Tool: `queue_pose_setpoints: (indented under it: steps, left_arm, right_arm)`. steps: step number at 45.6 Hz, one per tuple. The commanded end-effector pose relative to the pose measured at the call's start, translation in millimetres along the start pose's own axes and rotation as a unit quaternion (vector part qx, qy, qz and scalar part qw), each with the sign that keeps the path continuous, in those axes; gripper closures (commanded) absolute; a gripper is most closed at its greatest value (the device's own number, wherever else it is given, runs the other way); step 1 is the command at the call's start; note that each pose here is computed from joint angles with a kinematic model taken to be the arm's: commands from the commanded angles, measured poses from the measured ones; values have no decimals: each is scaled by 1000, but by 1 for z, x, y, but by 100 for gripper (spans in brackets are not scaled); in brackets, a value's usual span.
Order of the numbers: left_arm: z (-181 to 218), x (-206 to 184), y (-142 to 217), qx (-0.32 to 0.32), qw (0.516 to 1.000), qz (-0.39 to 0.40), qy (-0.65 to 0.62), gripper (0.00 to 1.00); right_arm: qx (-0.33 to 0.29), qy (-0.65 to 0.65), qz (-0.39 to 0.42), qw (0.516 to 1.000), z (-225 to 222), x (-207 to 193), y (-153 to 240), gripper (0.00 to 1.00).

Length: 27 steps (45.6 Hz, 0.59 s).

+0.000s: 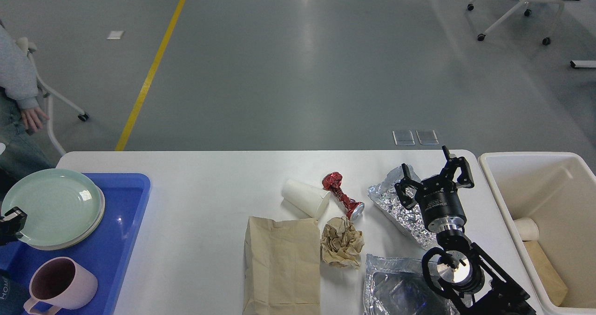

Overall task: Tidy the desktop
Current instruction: 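Lower the pale green plate onto the pink plate and release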

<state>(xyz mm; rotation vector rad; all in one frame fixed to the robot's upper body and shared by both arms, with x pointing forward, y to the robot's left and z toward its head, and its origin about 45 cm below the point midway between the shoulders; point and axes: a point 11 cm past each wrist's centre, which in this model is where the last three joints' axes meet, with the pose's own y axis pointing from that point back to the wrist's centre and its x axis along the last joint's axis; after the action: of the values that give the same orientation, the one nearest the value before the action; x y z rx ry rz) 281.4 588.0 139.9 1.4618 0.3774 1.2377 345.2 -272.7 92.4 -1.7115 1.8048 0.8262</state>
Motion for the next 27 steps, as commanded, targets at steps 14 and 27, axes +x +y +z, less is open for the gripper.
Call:
queue_pose_setpoints:
  steps: [14, 27]
  left_arm:
    - [-4, -9, -5, 5, 1000, -8, -1, 100]
    - [-6, 5, -3, 6, 999, 43, -4, 42]
  right_arm:
    - [0, 0, 0, 1000, 0, 0, 0, 0]
    - [1, 0, 0, 1000, 0, 0, 0, 0]
